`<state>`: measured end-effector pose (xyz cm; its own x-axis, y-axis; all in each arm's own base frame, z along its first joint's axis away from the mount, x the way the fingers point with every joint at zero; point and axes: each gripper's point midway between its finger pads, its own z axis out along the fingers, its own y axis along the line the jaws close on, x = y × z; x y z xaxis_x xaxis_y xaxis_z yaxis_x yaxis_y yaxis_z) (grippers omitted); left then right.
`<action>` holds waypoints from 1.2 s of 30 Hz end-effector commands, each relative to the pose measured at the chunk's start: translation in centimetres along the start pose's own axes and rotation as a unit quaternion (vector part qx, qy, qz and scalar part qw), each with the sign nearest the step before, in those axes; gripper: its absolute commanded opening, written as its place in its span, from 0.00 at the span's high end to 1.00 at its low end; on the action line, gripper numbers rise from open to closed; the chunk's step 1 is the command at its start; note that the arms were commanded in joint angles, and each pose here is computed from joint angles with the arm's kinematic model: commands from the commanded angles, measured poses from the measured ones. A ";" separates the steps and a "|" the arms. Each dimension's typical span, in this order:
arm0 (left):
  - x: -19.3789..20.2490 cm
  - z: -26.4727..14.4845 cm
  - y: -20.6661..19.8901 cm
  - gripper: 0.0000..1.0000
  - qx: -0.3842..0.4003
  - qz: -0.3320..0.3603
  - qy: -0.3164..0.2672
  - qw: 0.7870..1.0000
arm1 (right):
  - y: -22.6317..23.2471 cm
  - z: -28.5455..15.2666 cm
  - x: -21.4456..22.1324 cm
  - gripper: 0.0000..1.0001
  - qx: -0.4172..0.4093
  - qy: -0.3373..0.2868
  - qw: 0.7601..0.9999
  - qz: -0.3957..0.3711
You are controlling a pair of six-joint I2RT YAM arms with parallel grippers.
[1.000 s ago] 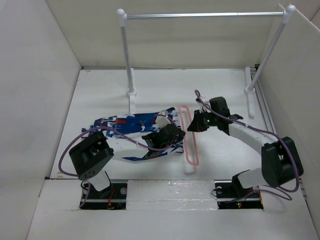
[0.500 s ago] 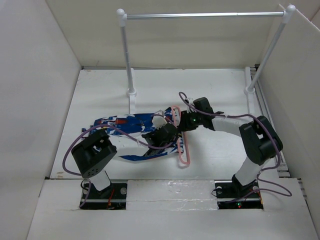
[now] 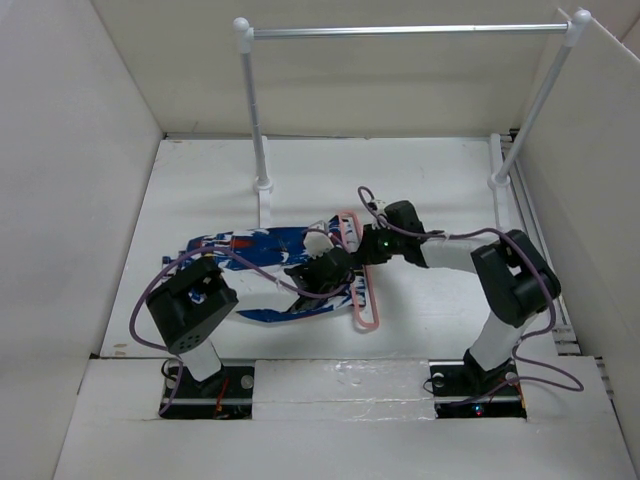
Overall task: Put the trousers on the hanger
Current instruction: Place trousers on hanger
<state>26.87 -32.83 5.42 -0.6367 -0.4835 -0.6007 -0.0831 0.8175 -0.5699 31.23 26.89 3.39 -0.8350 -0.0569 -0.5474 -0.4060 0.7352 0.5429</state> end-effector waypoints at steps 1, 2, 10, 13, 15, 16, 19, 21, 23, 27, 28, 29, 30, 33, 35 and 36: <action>-1.8 0.2 1.5 1.00 -0.032 0.031 -0.021 0.999 | 1.4 -2.9 -2.8 1.00 -0.035 -0.046 0.998 0.001; -2.0 0.0 1.7 1.00 -0.033 0.044 -0.021 0.998 | 1.2 -3.9 -3.5 1.00 -0.032 -0.058 0.998 0.000; -3.0 -0.8 3.5 1.00 -0.053 0.081 -0.026 0.995 | -1.8 -13.2 -6.9 1.00 -0.017 -0.128 0.992 0.005; -2.6 -0.8 3.9 1.00 -0.053 0.094 -0.018 0.994 | -4.5 -15.3 -6.8 1.00 0.014 -0.139 0.990 0.020; -2.4 -0.7 4.7 1.00 -0.068 0.102 -0.015 0.992 | -6.2 -16.5 -6.5 1.00 0.020 -0.144 0.989 0.036; -2.8 -0.7 4.9 1.00 -0.074 0.097 -0.016 0.992 | -6.4 -16.7 -6.2 1.00 0.021 -0.141 0.989 0.031; -3.0 -0.3 5.4 1.00 -0.088 0.096 -0.018 0.991 | -5.9 -16.9 -4.8 1.00 0.016 -0.127 0.991 0.026; -2.8 0.4 5.1 1.00 -0.089 0.086 -0.011 0.992 | -4.7 -16.6 -3.2 1.00 -0.007 -0.126 0.992 0.027; -2.7 0.9 3.2 1.00 -0.075 0.081 -0.012 0.994 | -3.3 -15.6 -1.2 1.00 -0.022 -0.096 0.995 0.021; -2.6 1.9 2.3 1.00 -0.104 0.097 -0.015 0.990 | -5.2 -17.4 0.1 1.00 0.019 -0.121 0.992 0.038; -2.7 1.9 2.3 1.00 -0.105 0.098 -0.017 0.989 | -6.5 -18.9 -0.9 1.00 0.037 -0.152 0.987 0.046; -2.9 1.6 2.5 1.00 -0.108 0.099 -0.019 0.989 | -7.0 -19.6 -1.3 1.00 0.040 -0.161 0.985 0.046; -3.3 1.5 3.0 1.00 -0.111 0.097 -0.022 0.989 | -7.2 -20.1 -1.2 1.00 0.037 -0.157 0.986 0.053; -3.4 0.3 4.2 1.00 -0.109 0.099 -0.025 0.989 | -9.3 -21.7 -2.7 1.00 0.060 -0.156 0.984 0.063; -3.6 -0.5 5.1 1.00 -0.117 0.109 -0.027 0.987 | -10.6 -21.9 -3.0 1.00 0.066 -0.164 0.981 0.077; -3.5 -0.7 5.6 1.00 -0.121 0.112 -0.026 0.986 | -11.4 -22.3 -3.5 1.00 0.069 -0.179 0.978 0.080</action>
<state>28.53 -31.53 5.93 -0.6431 -0.3707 -0.6700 -0.0655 0.8984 -0.4342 28.11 6.42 11.37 -0.7699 0.2902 -0.5683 -0.1738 0.7616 0.6243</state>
